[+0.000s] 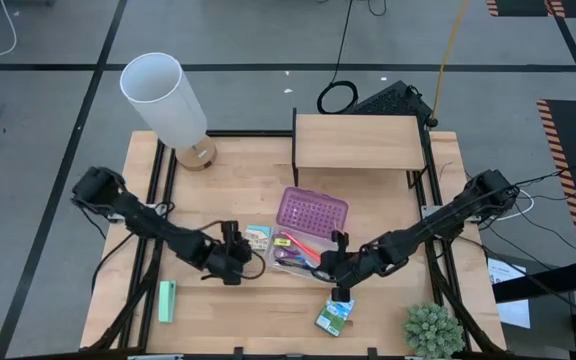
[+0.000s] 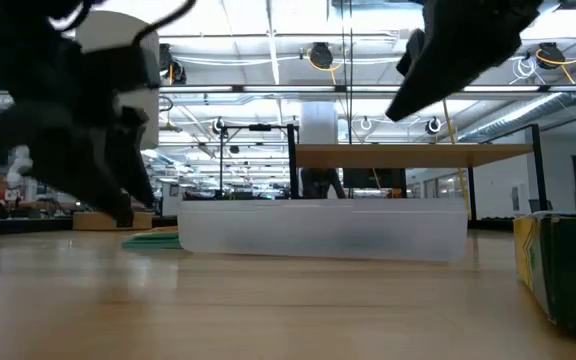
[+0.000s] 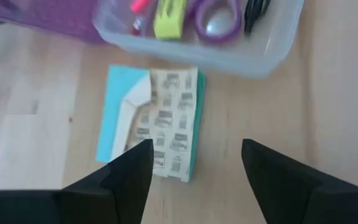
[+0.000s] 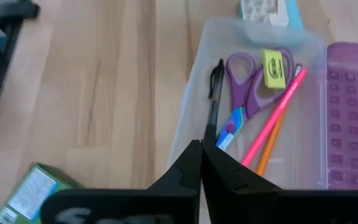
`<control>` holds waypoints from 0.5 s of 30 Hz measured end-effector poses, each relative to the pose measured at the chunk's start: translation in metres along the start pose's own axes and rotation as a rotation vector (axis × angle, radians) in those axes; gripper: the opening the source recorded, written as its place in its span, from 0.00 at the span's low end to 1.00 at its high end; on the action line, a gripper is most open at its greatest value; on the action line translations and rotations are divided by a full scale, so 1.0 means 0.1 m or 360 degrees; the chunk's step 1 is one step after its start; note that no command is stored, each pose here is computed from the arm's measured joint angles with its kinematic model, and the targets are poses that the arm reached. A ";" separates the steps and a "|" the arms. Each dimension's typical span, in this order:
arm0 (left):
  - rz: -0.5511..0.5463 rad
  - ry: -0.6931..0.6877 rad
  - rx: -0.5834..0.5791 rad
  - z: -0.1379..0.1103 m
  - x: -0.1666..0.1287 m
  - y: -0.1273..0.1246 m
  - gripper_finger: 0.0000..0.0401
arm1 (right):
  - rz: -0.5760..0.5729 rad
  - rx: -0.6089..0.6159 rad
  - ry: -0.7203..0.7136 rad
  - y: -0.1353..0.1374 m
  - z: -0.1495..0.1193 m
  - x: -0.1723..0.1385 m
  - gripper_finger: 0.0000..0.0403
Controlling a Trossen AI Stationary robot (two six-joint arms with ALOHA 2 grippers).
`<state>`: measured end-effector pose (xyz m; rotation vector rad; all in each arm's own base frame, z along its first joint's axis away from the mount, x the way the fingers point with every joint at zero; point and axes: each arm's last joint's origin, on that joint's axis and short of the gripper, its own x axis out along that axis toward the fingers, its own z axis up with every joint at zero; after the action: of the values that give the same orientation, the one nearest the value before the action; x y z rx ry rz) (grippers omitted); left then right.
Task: Pack school essentials
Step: Put the blue sticky notes into the purple supply box
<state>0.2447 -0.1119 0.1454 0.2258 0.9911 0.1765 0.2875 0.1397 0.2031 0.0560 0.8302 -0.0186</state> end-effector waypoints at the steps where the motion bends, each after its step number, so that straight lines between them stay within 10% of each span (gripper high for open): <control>1: 0.0014 0.0025 0.0033 -0.02 0.05 -0.02 0.62 | -0.0003 -0.0003 0.0009 -0.01 -0.02 0.01 0.00; 15: 0.0114 0.0071 -0.0006 -0.03 0.35 -0.01 0.48 | -0.0010 -0.0015 0.0024 -0.02 -0.06 0.02 0.00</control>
<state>0.2606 -0.1036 0.1154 0.2547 1.0277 0.2499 0.2849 0.1382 0.1976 0.0448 0.8454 -0.0206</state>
